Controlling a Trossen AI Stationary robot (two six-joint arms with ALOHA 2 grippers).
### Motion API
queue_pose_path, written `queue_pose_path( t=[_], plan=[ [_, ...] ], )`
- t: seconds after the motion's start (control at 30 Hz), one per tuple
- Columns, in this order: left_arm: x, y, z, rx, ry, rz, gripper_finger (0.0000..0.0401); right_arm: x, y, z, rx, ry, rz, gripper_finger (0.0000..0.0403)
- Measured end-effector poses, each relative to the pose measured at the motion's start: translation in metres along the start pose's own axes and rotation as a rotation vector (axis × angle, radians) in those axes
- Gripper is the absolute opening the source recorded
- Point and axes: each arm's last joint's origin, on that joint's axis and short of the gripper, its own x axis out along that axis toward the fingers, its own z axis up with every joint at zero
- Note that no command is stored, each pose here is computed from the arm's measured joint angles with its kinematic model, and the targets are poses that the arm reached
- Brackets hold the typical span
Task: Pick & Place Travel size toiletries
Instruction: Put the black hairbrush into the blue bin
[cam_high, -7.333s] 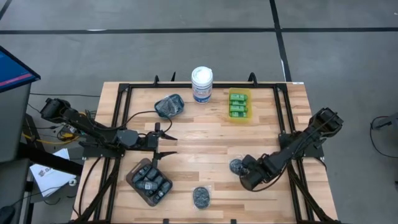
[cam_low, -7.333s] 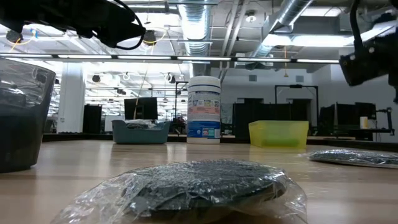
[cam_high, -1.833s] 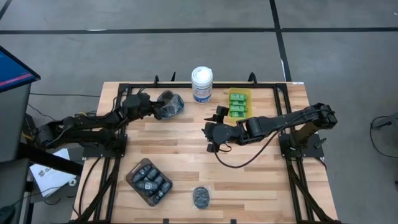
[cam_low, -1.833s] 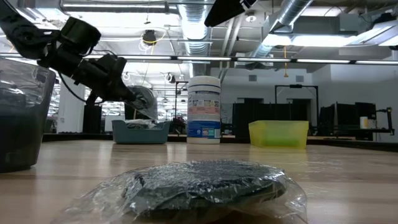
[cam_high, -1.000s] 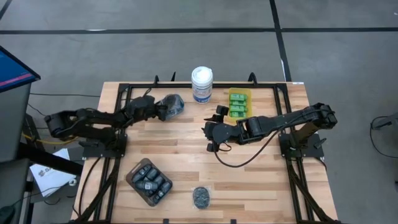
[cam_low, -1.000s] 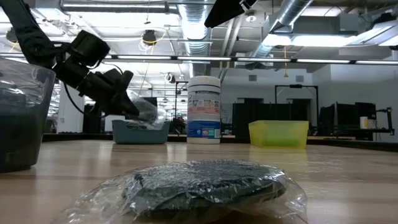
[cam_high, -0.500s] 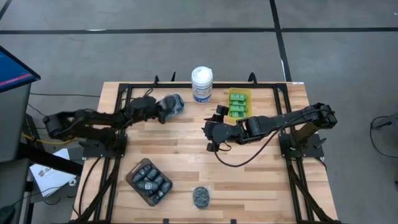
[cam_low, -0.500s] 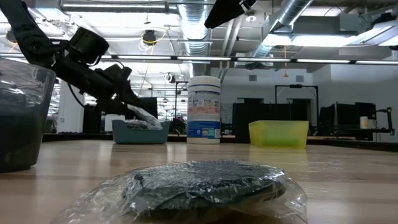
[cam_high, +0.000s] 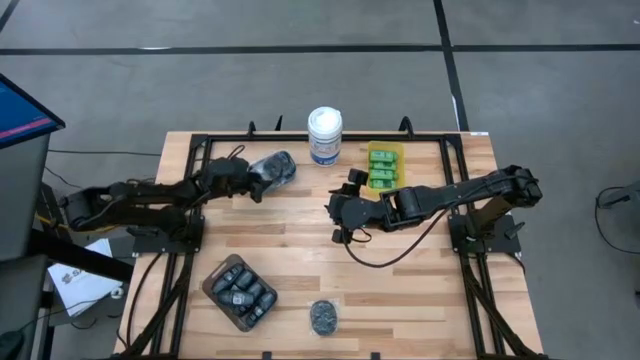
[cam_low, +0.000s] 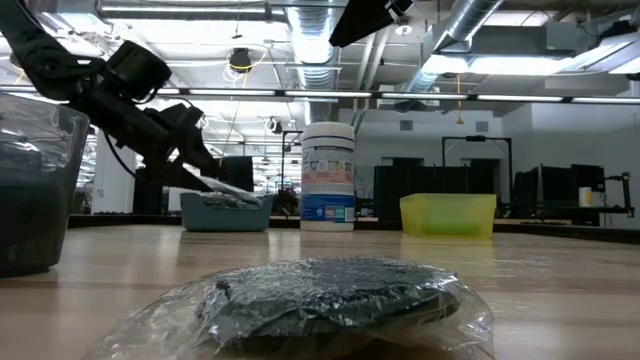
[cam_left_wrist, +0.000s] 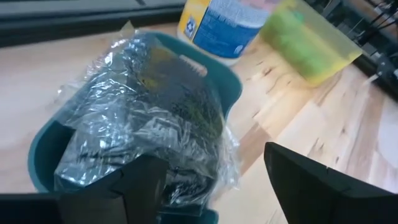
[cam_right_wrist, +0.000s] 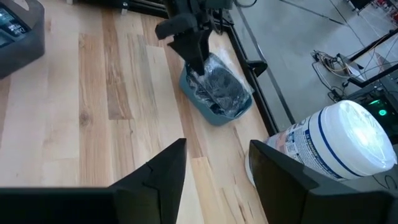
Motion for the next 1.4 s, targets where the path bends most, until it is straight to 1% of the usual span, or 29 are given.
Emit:
queue_pose_path(
  t=[0.13, 0.23, 0.33, 0.43, 0.53, 0.63, 0.73, 0.83, 0.93, 1.0, 1.1, 1.17, 1.3, 1.4],
  plan=[
    [-0.006, -0.003, 0.006, 0.002, -0.045, -0.021, 0.0258, -0.001, 0.001, -0.004, 0.024, 0.032, 0.006, 0.0168],
    [-0.011, -0.005, 0.010, 0.003, -0.077, -0.037, 0.0259, -0.001, 0.002, -0.009, 0.063, 0.084, 0.048, 0.0171],
    [-0.017, -0.005, 0.009, 0.006, -0.068, -0.032, 0.0261, -0.002, 0.004, -0.014, 0.108, 0.132, 0.105, 0.0175],
    [-0.022, -0.003, 0.007, 0.046, -0.033, -0.015, 0.0261, -0.003, 0.012, -0.018, 0.121, 0.168, 0.150, 0.0179],
    [-0.028, -0.002, 0.004, 0.060, -0.008, -0.004, 0.0259, -0.002, 0.028, -0.023, 0.086, 0.200, 0.179, 0.0183],
    [-0.033, -0.003, 0.004, 0.063, -0.002, -0.013, 0.0258, 0.003, 0.052, -0.024, 0.060, 0.202, 0.250, 0.0190],
    [-0.039, -0.005, 0.006, 0.070, -0.016, -0.070, 0.0260, 0.015, 0.086, -0.038, -0.009, 0.274, 0.337, 0.0201],
    [-0.046, -0.009, 0.010, 0.076, -0.050, -0.138, 0.0262, 0.023, 0.116, -0.053, -0.074, 0.335, 0.400, 0.0220],
    [-0.053, -0.011, 0.013, 0.081, -0.084, -0.180, 0.0262, 0.031, 0.145, -0.066, -0.108, 0.376, 0.470, 0.0240],
    [-0.056, -0.012, 0.014, 0.082, -0.096, -0.193, 0.0260, 0.035, 0.160, -0.072, -0.098, 0.383, 0.518, 0.0249],
    [-0.059, -0.012, 0.015, 0.084, -0.112, -0.207, 0.0259, 0.036, 0.170, -0.074, -0.059, 0.391, 0.575, 0.0255],
    [-0.061, -0.013, 0.016, 0.086, -0.123, -0.215, 0.0259, 0.033, 0.173, -0.073, -0.047, 0.378, 0.586, 0.0255],
    [-0.064, -0.014, 0.017, 0.089, -0.139, -0.234, 0.0258, 0.024, 0.183, -0.070, -0.066, 0.314, 0.623, 0.0255],
    [-0.066, -0.015, 0.017, 0.094, -0.145, -0.262, 0.0257, 0.019, 0.197, -0.069, -0.104, 0.248, 0.663, 0.0255]
  ],
)
